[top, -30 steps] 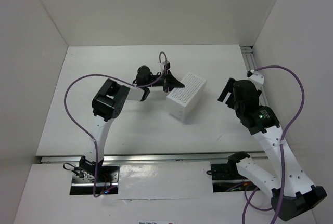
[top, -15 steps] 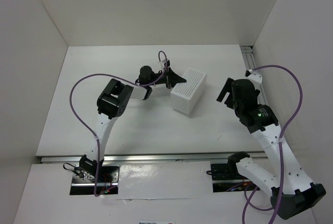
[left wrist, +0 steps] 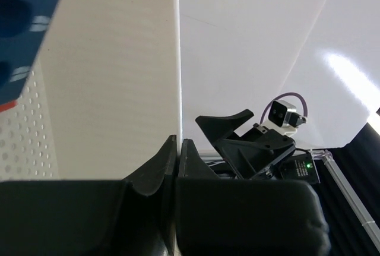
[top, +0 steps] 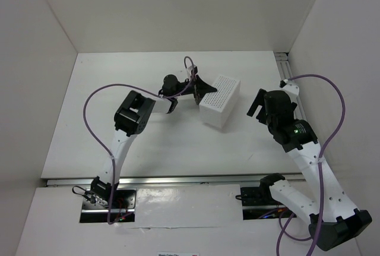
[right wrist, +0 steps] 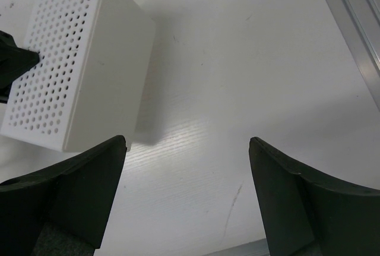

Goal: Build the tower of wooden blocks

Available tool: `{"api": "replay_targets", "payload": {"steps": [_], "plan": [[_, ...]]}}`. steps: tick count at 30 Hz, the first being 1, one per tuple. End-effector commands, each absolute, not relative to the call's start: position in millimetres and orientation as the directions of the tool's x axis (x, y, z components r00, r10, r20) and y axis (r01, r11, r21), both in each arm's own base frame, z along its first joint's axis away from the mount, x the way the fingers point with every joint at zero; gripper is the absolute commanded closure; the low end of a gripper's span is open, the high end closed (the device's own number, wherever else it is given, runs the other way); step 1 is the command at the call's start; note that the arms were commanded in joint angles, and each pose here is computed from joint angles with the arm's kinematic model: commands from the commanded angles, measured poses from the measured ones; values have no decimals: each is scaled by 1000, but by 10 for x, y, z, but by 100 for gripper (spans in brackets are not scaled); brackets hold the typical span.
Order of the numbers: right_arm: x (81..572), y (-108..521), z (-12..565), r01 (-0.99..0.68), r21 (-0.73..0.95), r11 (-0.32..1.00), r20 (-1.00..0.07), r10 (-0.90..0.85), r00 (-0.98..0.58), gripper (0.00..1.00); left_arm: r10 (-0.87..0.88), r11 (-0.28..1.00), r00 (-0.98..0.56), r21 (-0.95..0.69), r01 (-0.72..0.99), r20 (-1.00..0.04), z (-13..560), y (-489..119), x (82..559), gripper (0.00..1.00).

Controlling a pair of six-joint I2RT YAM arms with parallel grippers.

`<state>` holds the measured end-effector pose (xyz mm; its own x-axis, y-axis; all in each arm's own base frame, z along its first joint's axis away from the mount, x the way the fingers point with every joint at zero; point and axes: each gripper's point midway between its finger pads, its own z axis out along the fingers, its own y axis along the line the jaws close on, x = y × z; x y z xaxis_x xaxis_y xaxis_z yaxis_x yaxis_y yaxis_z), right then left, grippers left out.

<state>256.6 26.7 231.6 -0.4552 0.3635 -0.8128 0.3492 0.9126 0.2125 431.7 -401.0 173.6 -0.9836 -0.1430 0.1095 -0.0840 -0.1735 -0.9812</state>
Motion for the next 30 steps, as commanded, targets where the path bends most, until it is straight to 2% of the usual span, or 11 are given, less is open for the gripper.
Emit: {"api": "replay_targets", "payload": {"steps": [1, 7, 14, 18, 20, 25, 30], "plan": [[2538, 270, 2347, 337, 211, 917, -817, 355, -455, 9, -93, -492, -967, -834, 251, -236, 2687, -3798, 3814, 100], [2510, 261, 2349, 338, 210, 918, -816, 354, -456, 9, -83, -493, -974, -841, 222, -209, 2601, -3847, 3824, 100], [2507, 260, 2407, 336, 215, 917, -819, 357, -449, 8, -66, -500, -969, -833, 238, -238, 2662, -3914, 3731, 100], [2502, 258, 2485, 333, 223, 916, -823, 360, -439, 8, -23, -483, -959, -837, 258, -283, 2810, -3987, 3583, 100], [2481, 231, 2586, 334, 218, 917, -831, 354, -430, 8, -27, -475, -936, -819, 322, -352, 2998, -4019, 3495, 100], [2451, 202, 2789, 335, 232, 913, -842, 361, -401, 5, -12, -460, -925, -819, 343, -381, 3158, -4060, 3433, 100], [2422, 192, 2829, 331, 243, 912, -847, 366, -386, 5, 11, -450, -931, -833, 322, -365, 3091, -4127, 3441, 100]]}}
